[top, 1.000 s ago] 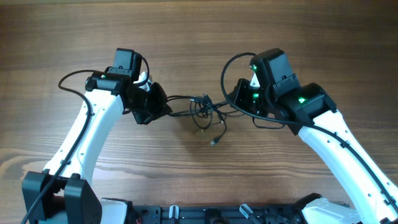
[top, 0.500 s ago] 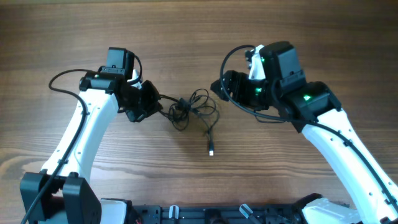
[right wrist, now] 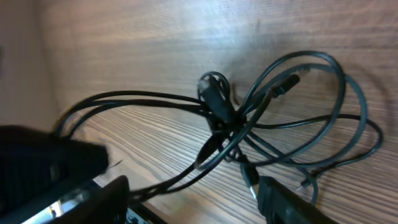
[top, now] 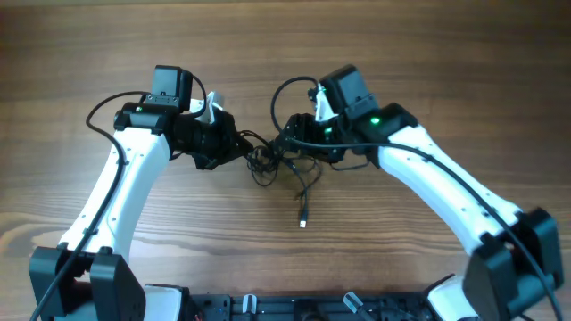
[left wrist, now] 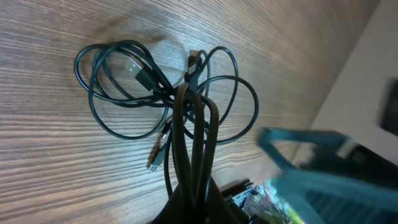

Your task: Untangle cables

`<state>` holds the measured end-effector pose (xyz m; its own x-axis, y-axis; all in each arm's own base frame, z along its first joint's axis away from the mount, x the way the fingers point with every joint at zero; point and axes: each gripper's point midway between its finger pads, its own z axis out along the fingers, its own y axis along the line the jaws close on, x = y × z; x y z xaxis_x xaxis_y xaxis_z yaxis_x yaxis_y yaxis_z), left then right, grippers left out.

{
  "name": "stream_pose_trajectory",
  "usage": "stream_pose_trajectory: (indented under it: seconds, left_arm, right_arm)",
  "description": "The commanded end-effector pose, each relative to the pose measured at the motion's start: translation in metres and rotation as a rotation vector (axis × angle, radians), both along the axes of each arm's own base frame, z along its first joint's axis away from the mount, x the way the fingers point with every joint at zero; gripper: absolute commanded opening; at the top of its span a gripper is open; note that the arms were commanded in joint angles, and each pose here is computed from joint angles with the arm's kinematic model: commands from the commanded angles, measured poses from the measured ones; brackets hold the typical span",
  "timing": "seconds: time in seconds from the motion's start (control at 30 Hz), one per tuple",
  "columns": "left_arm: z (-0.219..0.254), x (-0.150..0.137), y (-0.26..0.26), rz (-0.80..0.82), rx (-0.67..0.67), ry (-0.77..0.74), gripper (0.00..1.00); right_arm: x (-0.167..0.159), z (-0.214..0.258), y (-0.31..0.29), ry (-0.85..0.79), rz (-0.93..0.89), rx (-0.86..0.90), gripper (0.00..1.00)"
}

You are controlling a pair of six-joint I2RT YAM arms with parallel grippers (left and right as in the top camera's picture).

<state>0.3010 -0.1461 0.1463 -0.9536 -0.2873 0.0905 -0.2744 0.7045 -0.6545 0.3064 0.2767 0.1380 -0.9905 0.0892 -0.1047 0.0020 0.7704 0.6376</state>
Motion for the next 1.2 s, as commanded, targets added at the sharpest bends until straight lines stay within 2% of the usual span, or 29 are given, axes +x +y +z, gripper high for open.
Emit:
stream_pose_trajectory:
  seconds: [0.0,0.23,0.3,0.33,0.37,0.47,0.57,0.67,0.8,1.03,1.17]
  left_arm:
    - [0.002,-0.002,-0.004,-0.029,-0.028,-0.008,0.04]
    - [0.002,-0.002,-0.004,-0.029,-0.028,-0.008,0.04]
    - [0.002,-0.002,-0.004,-0.029,-0.028,-0.007,0.04]
    - [0.002,-0.002,-0.004,-0.029,-0.028,-0.007,0.04]
    - [0.002,-0.002,-0.004,-0.029,-0.027,-0.007,0.04]
    - [-0.004,-0.001,0.003,-0.015,0.023,-0.009,0.04]
    - [-0.018,-0.001,0.023,0.028,0.158,0.009,0.04]
    - [-0.034,-0.003,0.054,0.135,0.345,0.066,0.04]
    - [-0.042,-0.003,0.084,0.221,0.511,0.082,0.04]
    - [-0.042,-0.001,0.088,0.228,0.531,0.069,0.06]
    - [-0.042,0.000,0.087,0.252,0.525,0.077,0.09]
  right_arm:
    - [-0.001,-0.021,0.013,0.068,0.002,0.007,0.62]
    - [0.005,-0.034,0.030,0.058,0.033,0.042,0.39]
    - [0.007,-0.035,0.030,0.051,0.029,0.037,0.26]
    - [0.007,-0.035,0.029,0.048,0.027,0.035,0.13]
    - [0.008,-0.035,0.029,0.045,0.028,0.033,0.05]
    - [0.009,-0.032,0.030,0.035,0.032,0.043,0.05]
    - [0.011,-0.010,0.038,-0.002,0.069,0.133,0.05]
    - [0.020,0.037,0.033,-0.104,0.083,0.237,0.05]
    - [0.028,0.104,-0.005,-0.273,0.026,0.285,0.05]
    - [0.005,0.190,-0.059,-0.405,-0.081,0.391,0.04]
    - [-0.011,0.217,-0.069,-0.444,-0.087,0.443,0.04]
